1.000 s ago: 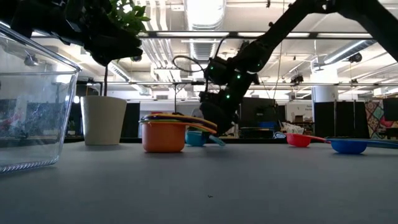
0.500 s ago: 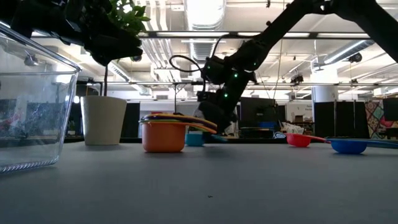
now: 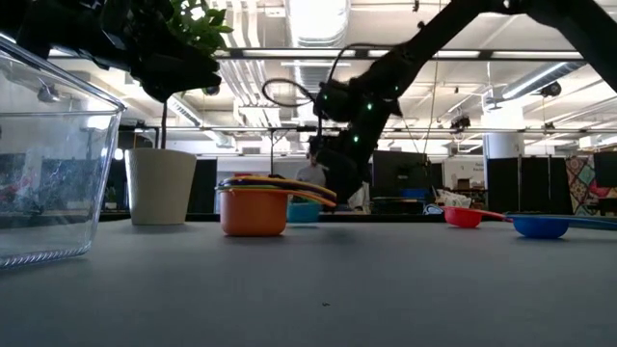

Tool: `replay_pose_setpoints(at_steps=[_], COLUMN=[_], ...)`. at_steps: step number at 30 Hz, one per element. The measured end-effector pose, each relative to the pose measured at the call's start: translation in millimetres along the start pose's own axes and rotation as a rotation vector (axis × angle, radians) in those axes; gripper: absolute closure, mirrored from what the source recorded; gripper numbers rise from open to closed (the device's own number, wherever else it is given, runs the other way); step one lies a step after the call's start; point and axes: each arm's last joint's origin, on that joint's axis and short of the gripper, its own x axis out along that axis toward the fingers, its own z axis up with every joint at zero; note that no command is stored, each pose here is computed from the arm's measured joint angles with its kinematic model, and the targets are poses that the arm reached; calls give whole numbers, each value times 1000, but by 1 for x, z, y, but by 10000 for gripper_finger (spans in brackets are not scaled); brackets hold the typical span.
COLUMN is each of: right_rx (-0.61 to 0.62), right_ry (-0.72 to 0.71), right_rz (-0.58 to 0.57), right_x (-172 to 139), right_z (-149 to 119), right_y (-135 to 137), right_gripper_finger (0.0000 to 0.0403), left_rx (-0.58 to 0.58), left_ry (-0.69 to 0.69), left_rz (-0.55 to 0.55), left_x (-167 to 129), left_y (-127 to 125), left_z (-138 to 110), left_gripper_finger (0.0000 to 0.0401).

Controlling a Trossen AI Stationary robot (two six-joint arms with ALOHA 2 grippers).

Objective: Nest measuring cups in basket
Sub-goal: Stack the light blue measuring cup on top of the yellow measuring cup

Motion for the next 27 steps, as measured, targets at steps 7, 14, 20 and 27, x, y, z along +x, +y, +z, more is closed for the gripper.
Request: replay_pose_setpoints(at_steps=[7,14,20,27], right_rx=[-79,-225,-303,-301], right_ry=[-90,-133,-137,-129], right_rz=[39,120,178,232], right_x=[-46,-69,-73,-72], right_z=[13,14,8,6], right_y=[37,93,128,137], right_gripper_finger=[253,254,255,256], left_rx=[7,6,5,4], left_ry=[-3,-8,-9,-10], left_rz=[28,37,39,41], left_x=[0,-1,-1,-1], left_y=[1,2,2,3], left_z=[0,1,1,1], left_gripper_finger=[227,227,227,227])
